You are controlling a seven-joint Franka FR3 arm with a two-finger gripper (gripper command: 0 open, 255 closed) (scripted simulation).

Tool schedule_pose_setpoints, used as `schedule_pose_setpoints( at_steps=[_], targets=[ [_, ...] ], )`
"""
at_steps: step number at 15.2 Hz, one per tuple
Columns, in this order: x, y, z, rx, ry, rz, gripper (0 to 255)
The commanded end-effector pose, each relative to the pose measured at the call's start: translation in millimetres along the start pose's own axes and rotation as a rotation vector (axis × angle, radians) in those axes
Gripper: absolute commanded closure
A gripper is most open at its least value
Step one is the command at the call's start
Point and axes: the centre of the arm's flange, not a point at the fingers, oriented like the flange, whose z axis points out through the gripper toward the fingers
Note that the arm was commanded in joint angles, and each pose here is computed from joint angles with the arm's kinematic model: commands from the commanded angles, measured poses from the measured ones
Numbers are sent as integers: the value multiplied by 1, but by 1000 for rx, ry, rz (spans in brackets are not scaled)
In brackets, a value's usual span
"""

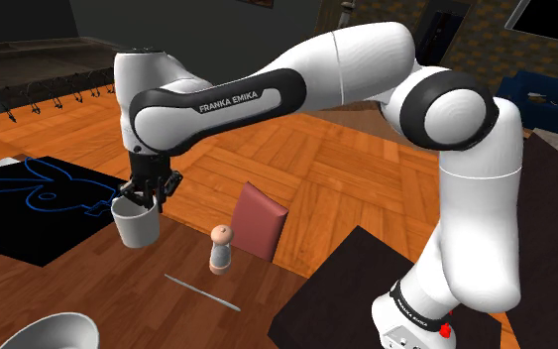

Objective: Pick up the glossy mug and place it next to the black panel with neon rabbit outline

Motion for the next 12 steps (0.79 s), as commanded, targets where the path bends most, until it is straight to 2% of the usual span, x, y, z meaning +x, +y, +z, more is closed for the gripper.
schedule_pose_setpoints(
  at_steps=[1, 5, 12],
  targets=[
    [27, -2, -1, 0, 0, 0, 255],
    [79, -3, -4, 0, 0, 0, 255],
    [81, -1, 33, 0, 0, 0, 255]
  ],
)
